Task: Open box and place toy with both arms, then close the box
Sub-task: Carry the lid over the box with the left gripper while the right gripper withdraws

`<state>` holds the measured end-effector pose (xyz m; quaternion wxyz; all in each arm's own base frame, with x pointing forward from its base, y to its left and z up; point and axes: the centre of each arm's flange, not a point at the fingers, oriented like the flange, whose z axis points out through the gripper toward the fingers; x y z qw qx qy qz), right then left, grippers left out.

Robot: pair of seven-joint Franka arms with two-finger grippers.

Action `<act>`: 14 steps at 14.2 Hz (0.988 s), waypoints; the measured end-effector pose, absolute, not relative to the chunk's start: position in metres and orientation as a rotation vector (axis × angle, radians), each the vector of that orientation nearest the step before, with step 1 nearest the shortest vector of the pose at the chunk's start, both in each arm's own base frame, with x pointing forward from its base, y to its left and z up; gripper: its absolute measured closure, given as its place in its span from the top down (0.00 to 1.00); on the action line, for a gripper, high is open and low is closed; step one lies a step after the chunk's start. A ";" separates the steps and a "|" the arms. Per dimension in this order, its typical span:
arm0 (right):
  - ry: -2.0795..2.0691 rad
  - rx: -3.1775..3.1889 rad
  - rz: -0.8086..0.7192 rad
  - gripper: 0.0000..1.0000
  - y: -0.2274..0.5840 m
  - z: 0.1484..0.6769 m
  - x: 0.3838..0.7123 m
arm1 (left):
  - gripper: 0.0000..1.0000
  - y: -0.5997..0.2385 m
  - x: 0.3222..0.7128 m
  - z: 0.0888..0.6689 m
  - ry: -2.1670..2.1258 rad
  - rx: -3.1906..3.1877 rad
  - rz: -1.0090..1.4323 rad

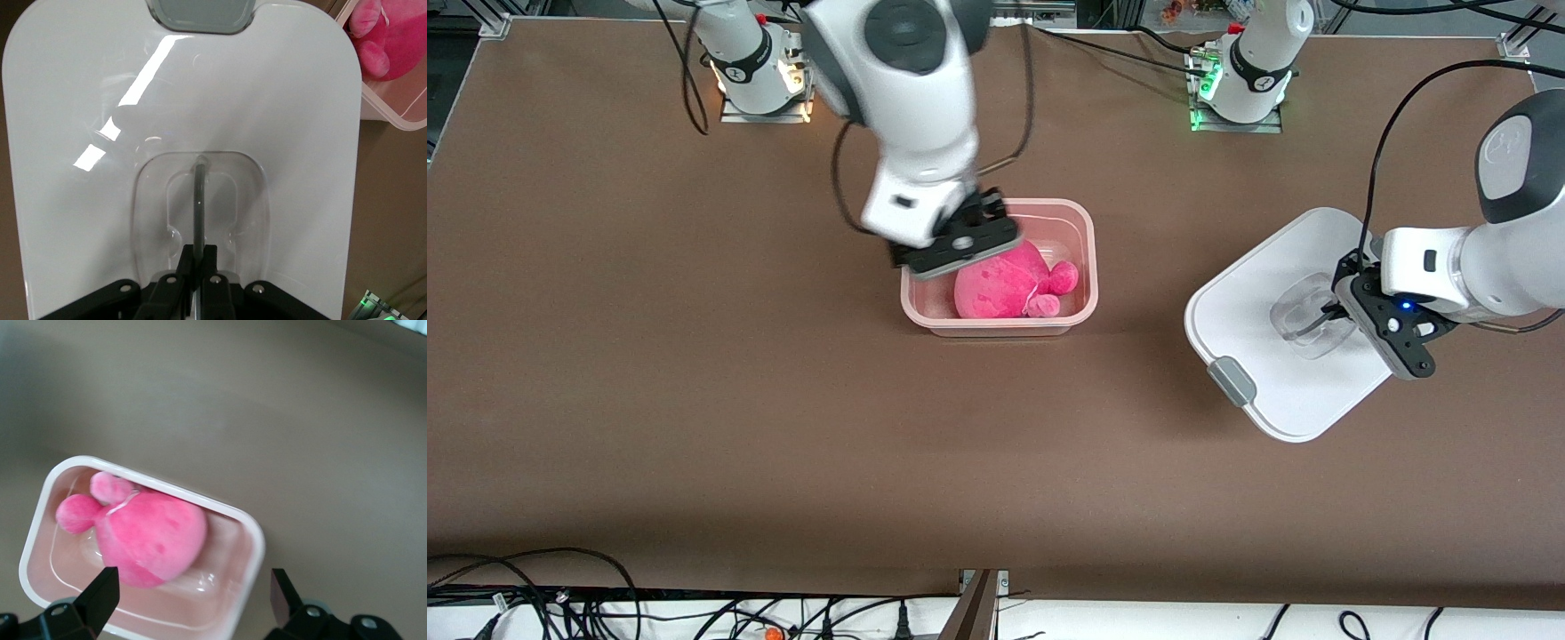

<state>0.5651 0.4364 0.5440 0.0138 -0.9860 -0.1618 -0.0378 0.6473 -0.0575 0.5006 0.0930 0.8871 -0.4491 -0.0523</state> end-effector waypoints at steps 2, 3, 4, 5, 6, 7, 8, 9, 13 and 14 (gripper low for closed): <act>-0.380 -3.054 -0.093 1.00 0.384 0.573 0.580 | 0.07 -0.092 0.647 0.492 -1.401 2.585 -0.165; -0.331 -3.044 -0.077 1.00 0.360 0.583 0.582 | 0.07 -0.117 0.646 0.488 -1.449 2.558 -0.159; -0.296 -3.038 -0.060 1.00 0.332 0.592 0.583 | 0.07 -0.145 0.643 0.484 -1.502 2.531 -0.148; -0.274 -3.035 -0.046 1.00 0.302 0.599 0.583 | 0.07 -0.175 0.639 0.481 -1.558 2.502 -0.139; -0.262 -3.033 -0.034 1.00 0.269 0.605 0.581 | 0.07 -0.206 0.632 0.477 -1.615 2.467 -0.139; -0.244 -3.029 -0.024 1.00 0.234 0.610 0.579 | 0.07 -0.236 0.624 0.472 -1.670 2.430 -0.149; -0.218 -3.021 -0.015 1.00 0.199 0.615 0.576 | 0.07 -0.265 0.614 0.466 -1.723 2.392 -0.154; -0.190 -3.012 -0.003 1.00 0.168 0.619 0.571 | 0.07 -0.293 0.605 0.462 -1.774 2.359 -0.146; -0.163 -2.990 0.041 1.00 0.084 0.635 0.551 | 0.07 -0.381 0.570 0.431 -1.912 2.248 -0.147; -0.173 -2.996 0.040 1.00 0.071 0.637 0.549 | 0.07 -0.401 0.560 0.420 -1.945 2.216 -0.155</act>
